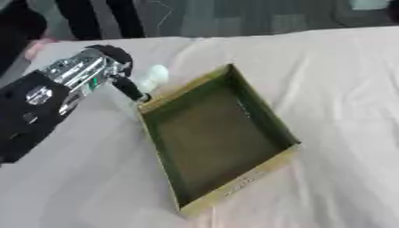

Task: Pick up objects on the table and place them in the box.

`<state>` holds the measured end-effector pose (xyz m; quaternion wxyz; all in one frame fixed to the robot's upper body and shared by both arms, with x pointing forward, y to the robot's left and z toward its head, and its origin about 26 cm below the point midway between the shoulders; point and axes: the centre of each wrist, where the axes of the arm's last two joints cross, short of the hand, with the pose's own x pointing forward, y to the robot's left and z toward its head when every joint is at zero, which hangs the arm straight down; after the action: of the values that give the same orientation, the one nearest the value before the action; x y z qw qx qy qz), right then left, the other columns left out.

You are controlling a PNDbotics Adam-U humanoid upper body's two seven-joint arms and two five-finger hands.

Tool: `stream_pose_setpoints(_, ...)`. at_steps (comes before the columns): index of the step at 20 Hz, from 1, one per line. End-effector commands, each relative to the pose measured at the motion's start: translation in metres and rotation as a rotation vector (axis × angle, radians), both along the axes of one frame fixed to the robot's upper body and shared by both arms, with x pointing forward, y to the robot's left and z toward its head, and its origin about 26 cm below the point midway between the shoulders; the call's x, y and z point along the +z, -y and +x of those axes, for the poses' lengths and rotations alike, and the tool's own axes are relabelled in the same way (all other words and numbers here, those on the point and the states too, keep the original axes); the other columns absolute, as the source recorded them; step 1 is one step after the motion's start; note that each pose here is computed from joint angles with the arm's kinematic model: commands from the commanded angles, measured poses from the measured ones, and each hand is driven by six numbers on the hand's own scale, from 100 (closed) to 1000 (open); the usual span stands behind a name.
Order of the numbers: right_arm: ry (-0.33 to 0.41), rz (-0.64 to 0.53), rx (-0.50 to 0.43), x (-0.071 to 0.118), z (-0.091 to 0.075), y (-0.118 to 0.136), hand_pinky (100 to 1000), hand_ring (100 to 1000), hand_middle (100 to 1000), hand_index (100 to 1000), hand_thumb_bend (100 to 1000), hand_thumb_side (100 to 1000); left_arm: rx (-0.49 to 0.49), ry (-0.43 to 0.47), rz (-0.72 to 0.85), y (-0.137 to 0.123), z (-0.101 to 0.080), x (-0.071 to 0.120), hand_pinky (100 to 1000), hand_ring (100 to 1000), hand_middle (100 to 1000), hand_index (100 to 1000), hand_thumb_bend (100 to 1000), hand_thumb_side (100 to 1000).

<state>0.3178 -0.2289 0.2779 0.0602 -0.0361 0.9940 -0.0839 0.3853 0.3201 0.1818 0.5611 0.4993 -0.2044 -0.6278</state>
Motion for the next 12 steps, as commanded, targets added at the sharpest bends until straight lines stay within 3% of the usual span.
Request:
stream_pose_setpoints(1, 0.034, 0.002, 0.004, 0.009, -0.003, -0.002, 457, 382, 377, 476, 100, 1000, 0.13, -0.008, -0.006, -0.011, 0.001, 0.007, 751, 801, 810, 789, 449, 756)
stream_pose_setpoints(12, 0.033, -0.004, -0.006, 0.009, -0.003, 0.001, 457, 382, 377, 476, 100, 1000, 0.147, -0.073, -0.051, -0.016, 0.005, -0.008, 748, 799, 808, 797, 465, 787)
